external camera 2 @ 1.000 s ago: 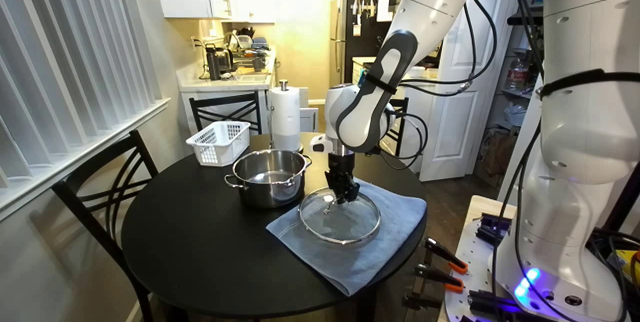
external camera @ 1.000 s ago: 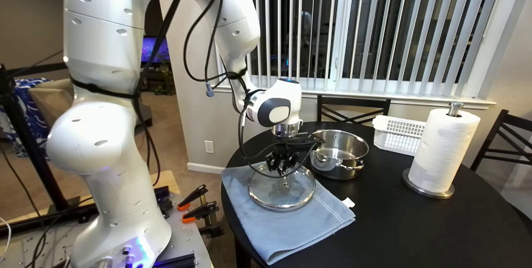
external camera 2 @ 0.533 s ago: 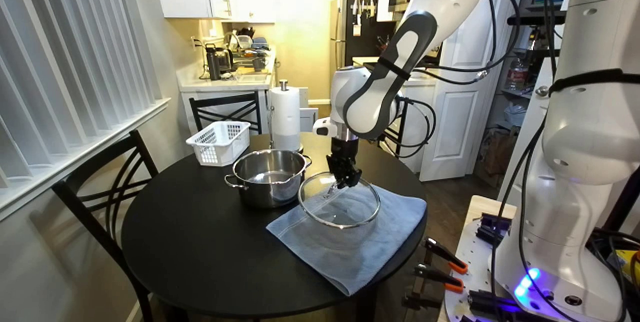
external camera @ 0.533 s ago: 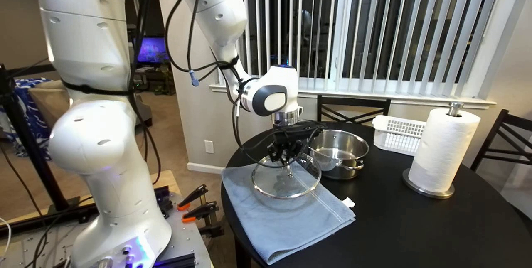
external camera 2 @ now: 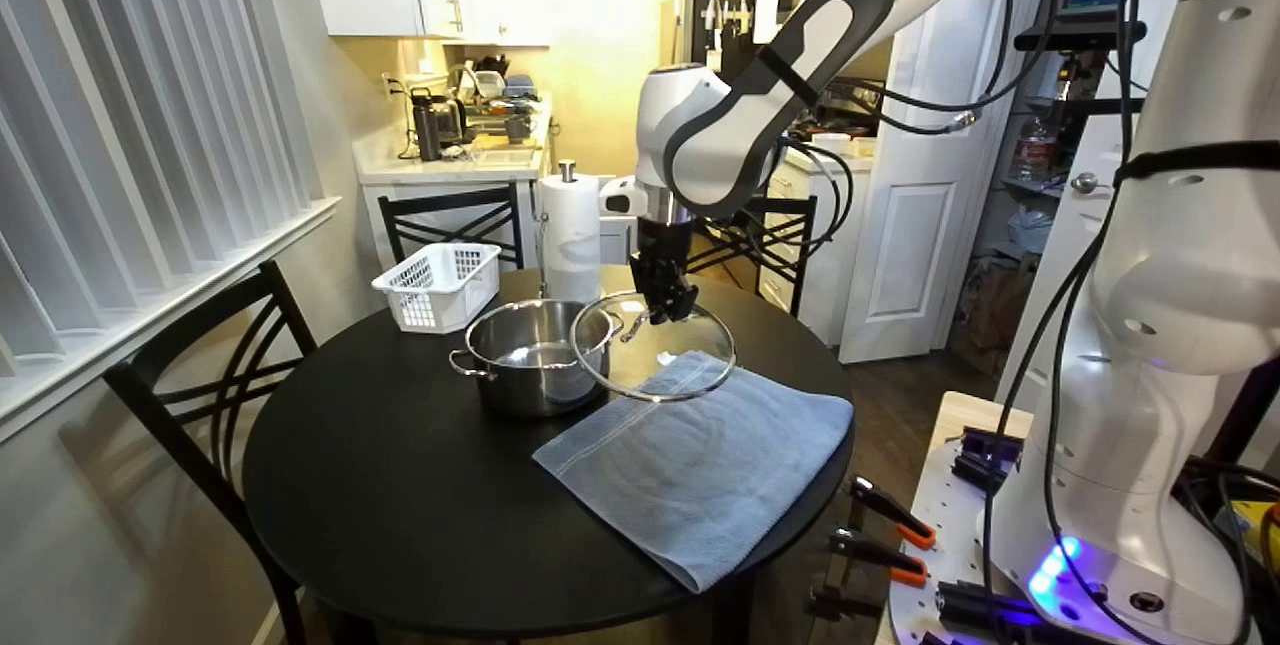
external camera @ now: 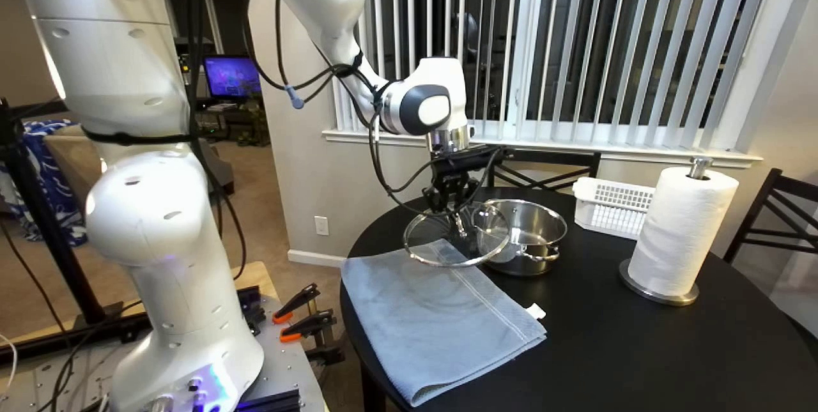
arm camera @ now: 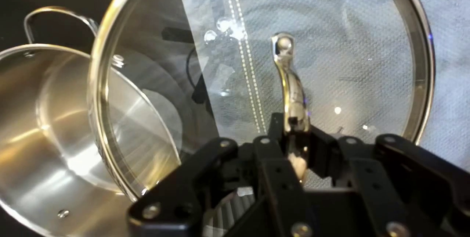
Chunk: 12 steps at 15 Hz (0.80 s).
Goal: Put the glass lid on the silver pot
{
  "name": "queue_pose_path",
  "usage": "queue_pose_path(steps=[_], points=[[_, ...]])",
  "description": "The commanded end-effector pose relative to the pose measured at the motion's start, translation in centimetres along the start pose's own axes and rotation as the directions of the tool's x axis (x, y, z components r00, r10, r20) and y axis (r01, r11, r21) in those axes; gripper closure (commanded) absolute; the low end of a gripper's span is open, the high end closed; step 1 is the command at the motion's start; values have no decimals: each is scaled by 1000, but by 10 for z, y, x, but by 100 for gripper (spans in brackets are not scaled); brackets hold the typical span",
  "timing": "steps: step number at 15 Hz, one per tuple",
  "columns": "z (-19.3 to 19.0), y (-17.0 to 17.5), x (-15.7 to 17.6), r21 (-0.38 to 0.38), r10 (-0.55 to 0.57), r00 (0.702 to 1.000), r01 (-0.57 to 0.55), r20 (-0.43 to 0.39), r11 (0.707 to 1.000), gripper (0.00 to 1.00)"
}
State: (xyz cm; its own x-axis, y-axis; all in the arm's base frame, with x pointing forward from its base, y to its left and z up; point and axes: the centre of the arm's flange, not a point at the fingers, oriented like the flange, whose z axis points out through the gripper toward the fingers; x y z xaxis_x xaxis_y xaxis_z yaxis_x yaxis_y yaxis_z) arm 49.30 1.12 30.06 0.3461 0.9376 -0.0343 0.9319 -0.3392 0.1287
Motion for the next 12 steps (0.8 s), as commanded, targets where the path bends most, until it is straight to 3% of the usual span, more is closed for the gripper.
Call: queue_pose_path(steps=[1, 4, 8, 12], points=[[-29, 34, 33, -41, 18, 998, -16, 52, 999, 98], [-45, 63, 56, -65, 27, 998, -23, 48, 998, 98], [-49, 105, 71, -17, 79, 997, -79, 11, 997, 98], [-37, 144, 70, 15, 143, 989, -144, 30, 989, 98]])
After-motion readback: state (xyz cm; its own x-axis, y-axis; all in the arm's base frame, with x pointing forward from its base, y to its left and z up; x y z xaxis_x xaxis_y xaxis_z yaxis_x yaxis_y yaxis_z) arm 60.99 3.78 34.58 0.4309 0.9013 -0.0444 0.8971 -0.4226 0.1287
